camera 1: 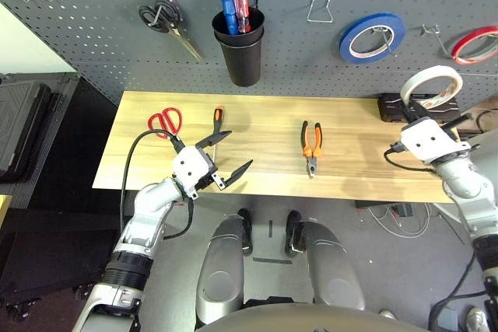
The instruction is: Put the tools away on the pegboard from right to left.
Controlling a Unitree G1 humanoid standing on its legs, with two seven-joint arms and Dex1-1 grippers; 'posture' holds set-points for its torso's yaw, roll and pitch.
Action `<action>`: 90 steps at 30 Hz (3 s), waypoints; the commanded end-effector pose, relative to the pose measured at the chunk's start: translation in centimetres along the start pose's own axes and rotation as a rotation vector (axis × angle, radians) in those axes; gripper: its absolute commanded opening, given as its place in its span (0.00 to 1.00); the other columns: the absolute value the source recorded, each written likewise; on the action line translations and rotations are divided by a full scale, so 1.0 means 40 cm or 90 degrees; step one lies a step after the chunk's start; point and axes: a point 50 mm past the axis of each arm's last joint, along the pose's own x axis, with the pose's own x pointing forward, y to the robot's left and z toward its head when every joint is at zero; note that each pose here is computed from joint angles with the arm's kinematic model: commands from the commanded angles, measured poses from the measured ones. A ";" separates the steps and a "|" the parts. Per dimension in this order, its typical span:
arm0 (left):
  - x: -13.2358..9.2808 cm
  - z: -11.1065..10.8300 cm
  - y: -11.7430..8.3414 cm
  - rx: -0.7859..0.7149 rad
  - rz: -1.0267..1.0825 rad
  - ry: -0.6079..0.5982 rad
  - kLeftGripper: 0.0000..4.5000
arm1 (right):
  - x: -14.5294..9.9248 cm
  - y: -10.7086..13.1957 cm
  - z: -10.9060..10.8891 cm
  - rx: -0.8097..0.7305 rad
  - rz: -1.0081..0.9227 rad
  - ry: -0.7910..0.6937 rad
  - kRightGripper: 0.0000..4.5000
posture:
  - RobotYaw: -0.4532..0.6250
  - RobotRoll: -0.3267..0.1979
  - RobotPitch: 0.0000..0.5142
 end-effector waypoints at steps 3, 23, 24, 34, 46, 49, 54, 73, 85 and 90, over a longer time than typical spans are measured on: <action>-0.003 -0.012 -0.010 -0.010 -0.002 0.002 1.00 | -0.008 0.003 -0.012 -0.026 0.003 -0.012 0.01 | 0.51 0.62 0.38; 0.006 -0.009 -0.004 -0.005 -0.002 -0.001 1.00 | 0.149 0.018 -0.031 0.031 0.043 0.104 0.01 | 0.51 0.62 0.38; 0.005 -0.009 -0.004 -0.004 -0.002 -0.001 1.00 | 0.155 0.019 -0.031 0.031 0.044 0.107 0.01 | 0.51 0.62 0.38; -0.006 -0.009 -0.013 -0.006 0.005 0.001 1.00 | 0.143 0.044 -0.001 0.099 0.015 0.014 0.53 | 0.54 0.62 0.41; -0.024 -0.014 -0.018 -0.011 0.018 0.011 1.00 | -0.035 0.086 0.002 0.150 0.073 -0.082 0.99 | 0.53 0.62 0.42; -0.026 -0.016 -0.017 -0.011 0.020 0.012 1.00 | -0.070 0.099 -0.007 0.167 0.103 -0.058 0.99 | 0.52 0.62 0.42; -0.027 -0.015 -0.014 -0.011 0.021 0.012 1.00 | -0.107 0.124 -0.017 0.196 0.149 -0.019 0.99 | 0.52 0.62 0.42; -0.038 0.009 -0.008 -0.007 0.019 -0.005 1.00 | -0.054 0.216 0.023 0.410 0.115 0.135 0.99 | 0.56 0.62 0.42; -0.055 -0.004 -0.014 0.020 -0.065 0.071 1.00 | 0.063 0.300 0.120 0.569 0.117 0.398 0.99 | 0.55 0.62 0.48; -0.055 -0.017 -0.009 0.020 -0.091 0.105 1.00 | 0.128 0.323 0.166 0.559 0.154 0.514 0.99 | 0.54 0.62 0.51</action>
